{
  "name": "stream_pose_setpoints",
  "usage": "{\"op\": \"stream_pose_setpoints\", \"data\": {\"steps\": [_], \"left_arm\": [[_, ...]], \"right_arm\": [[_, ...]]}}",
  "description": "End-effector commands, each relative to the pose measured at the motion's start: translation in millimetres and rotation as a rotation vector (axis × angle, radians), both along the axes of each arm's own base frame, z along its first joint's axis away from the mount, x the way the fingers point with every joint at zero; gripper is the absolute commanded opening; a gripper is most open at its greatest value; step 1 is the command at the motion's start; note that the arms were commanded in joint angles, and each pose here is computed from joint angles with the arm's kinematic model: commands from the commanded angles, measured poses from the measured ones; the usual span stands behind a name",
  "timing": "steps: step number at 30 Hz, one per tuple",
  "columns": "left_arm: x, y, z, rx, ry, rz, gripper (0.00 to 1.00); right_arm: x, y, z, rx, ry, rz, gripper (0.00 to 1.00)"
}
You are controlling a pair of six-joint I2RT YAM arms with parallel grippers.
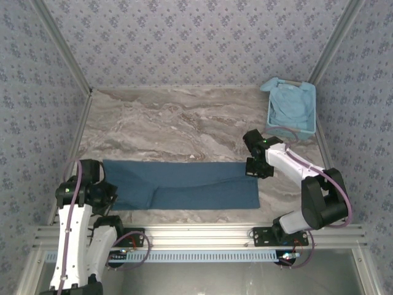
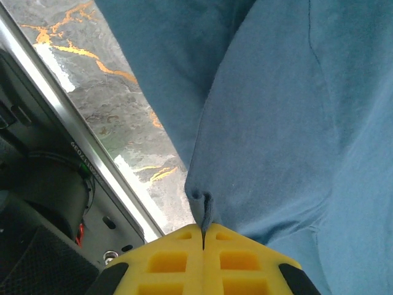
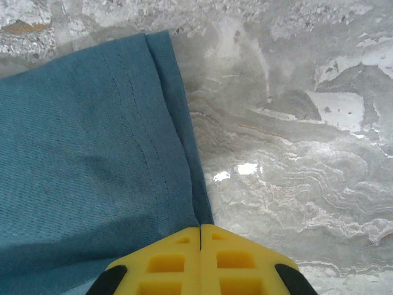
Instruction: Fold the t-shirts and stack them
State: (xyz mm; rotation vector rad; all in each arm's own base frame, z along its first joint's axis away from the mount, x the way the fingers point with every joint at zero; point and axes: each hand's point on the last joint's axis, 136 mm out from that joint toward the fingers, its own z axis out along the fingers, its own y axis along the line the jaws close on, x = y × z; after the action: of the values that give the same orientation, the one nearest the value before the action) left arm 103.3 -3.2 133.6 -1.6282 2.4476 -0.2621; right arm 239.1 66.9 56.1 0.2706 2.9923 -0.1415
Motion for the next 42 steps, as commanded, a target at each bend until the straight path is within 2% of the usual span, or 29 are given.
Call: {"op": "stream_pose_setpoints", "data": {"steps": [1, 9, 10, 12, 14, 17, 20, 23, 28, 31, 34, 37, 42], "left_arm": [[-13, 0, -4, -0.001, 0.039, 0.025, 0.0], [-11, -8, -25, -0.06, 0.057, 0.04, 0.0], [-10, -8, -24, -0.058, 0.052, 0.04, 0.0], [-6, -8, -19, -0.058, 0.024, 0.03, 0.0], [0, -6, -7, -0.043, -0.012, 0.015, 0.14], [10, 1, 17, 0.006, -0.054, -0.003, 0.32], [25, 6, 37, 0.035, -0.088, -0.018, 0.39], [49, 7, 44, 0.038, -0.129, -0.023, 0.4], [130, -15, 13, -0.118, -0.195, -0.065, 0.36], [171, -17, -7, -0.145, -0.189, -0.086, 0.34], [188, -15, -35, -0.133, -0.096, -0.118, 0.35], [194, -22, -63, -0.183, -0.006, -0.144, 0.34], [207, -30, -95, -0.236, 0.071, -0.184, 0.34]], "right_arm": [[-5, -8, -1, -0.049, 0.027, -0.019, 0.0], [-10, -8, -3, -0.045, 0.03, -0.045, 0.0], [-12, -7, -3, -0.036, 0.039, -0.055, 0.02], [-14, -7, -1, -0.026, 0.039, -0.063, 0.18], [-12, -8, 7, -0.026, 0.013, -0.073, 0.28], [-5, -9, 25, -0.02, -0.045, -0.075, 0.33], [4, -7, 42, 0.002, -0.106, -0.095, 0.33], [17, 4, 48, 0.054, -0.154, -0.088, 0.3], [36, 65, 31, 0.261, -0.161, 0.044, 0.25], [37, 85, 12, 0.301, -0.113, 0.071, 0.24], [34, 84, -15, 0.322, -0.034, -0.015, 0.23], [38, 76, -33, 0.304, 0.021, -0.071, 0.22], [50, 61, -48, 0.262, 0.118, -0.135, 0.22]]}}
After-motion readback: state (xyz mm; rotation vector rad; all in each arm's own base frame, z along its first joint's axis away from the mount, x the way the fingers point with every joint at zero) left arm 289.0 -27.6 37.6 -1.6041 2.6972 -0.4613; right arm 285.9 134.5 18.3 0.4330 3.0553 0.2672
